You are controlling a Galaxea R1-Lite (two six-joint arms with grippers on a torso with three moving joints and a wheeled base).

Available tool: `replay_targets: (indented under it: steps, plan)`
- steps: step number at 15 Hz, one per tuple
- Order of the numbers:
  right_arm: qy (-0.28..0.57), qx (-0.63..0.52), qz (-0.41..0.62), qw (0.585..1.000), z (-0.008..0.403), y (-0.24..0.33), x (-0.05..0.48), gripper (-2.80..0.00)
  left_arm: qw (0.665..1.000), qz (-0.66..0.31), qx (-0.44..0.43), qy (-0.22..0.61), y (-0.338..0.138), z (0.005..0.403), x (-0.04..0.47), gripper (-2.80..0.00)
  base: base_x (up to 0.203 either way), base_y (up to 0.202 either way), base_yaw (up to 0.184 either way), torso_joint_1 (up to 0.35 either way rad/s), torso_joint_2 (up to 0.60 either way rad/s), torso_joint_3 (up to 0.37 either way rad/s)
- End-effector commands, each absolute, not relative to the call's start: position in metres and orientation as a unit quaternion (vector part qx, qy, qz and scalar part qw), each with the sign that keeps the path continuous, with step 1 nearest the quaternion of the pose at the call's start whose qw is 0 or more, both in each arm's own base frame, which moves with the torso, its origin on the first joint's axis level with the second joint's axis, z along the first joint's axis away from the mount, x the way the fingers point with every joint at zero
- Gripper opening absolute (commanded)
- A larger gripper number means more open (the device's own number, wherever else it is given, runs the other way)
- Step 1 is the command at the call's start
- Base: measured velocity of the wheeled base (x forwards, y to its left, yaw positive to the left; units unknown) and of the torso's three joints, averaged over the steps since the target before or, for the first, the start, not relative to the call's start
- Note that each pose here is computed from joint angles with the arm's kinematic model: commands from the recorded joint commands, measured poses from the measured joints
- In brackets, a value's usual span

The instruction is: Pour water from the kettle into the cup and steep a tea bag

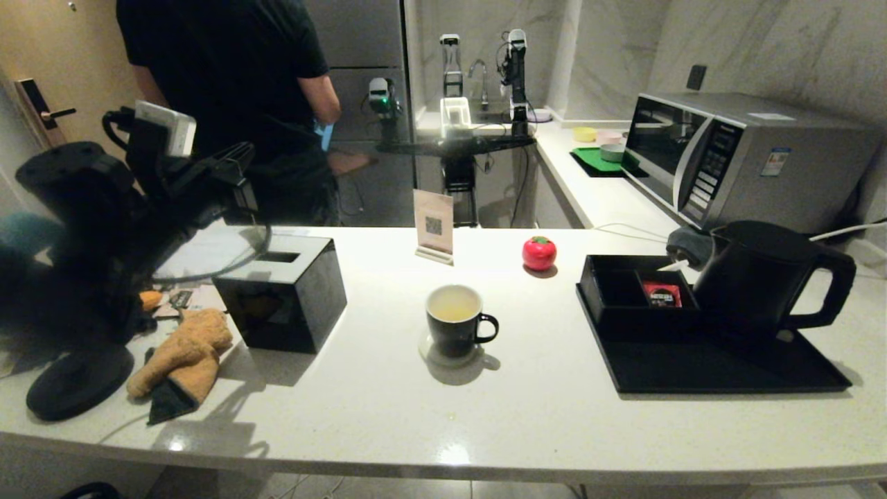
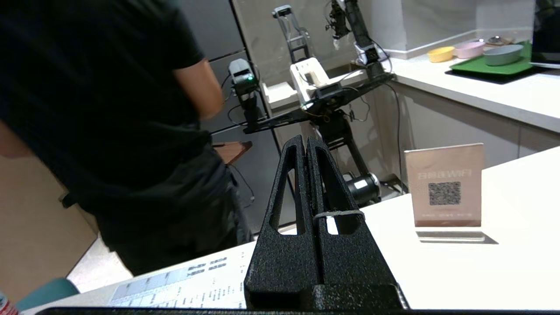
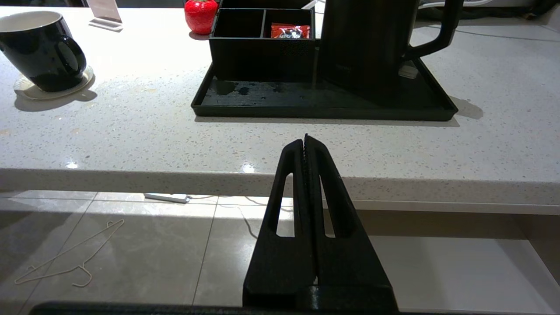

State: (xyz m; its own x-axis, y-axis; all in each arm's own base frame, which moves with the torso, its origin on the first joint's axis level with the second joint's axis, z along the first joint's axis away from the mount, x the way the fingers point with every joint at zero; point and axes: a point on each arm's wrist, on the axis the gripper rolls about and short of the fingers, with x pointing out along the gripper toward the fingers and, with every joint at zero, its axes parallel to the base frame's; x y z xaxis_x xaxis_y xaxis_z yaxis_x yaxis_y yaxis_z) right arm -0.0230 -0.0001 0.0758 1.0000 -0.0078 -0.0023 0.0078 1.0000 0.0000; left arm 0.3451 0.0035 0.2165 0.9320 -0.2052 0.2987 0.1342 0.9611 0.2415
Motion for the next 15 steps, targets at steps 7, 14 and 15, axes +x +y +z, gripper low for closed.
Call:
replay_targets:
  steps: [7, 14, 15]
  plan:
    - [0.001, 0.000, -0.004, 1.000, 0.076, 0.000, -0.023, -2.80, 0.980, -0.045, 0.112, -0.161, 0.034, 0.217, 0.344, -2.80, 0.000, 0.000, 0.000, 0.000, 0.00, 0.000]
    - [0.001, 0.000, -0.004, 1.000, 0.076, 0.000, -0.023, -2.80, 0.982, -0.026, 0.091, -0.164, 0.051, 0.220, 0.344, -2.80, 0.000, 0.000, 0.000, 0.000, 0.00, 0.000]
    - [0.001, 0.000, -0.004, 1.000, 0.076, 0.000, -0.023, -2.80, 0.982, -0.028, 0.090, -0.162, 0.051, 0.219, 0.345, -2.80, 0.000, 0.000, 0.000, 0.000, 0.00, 0.000]
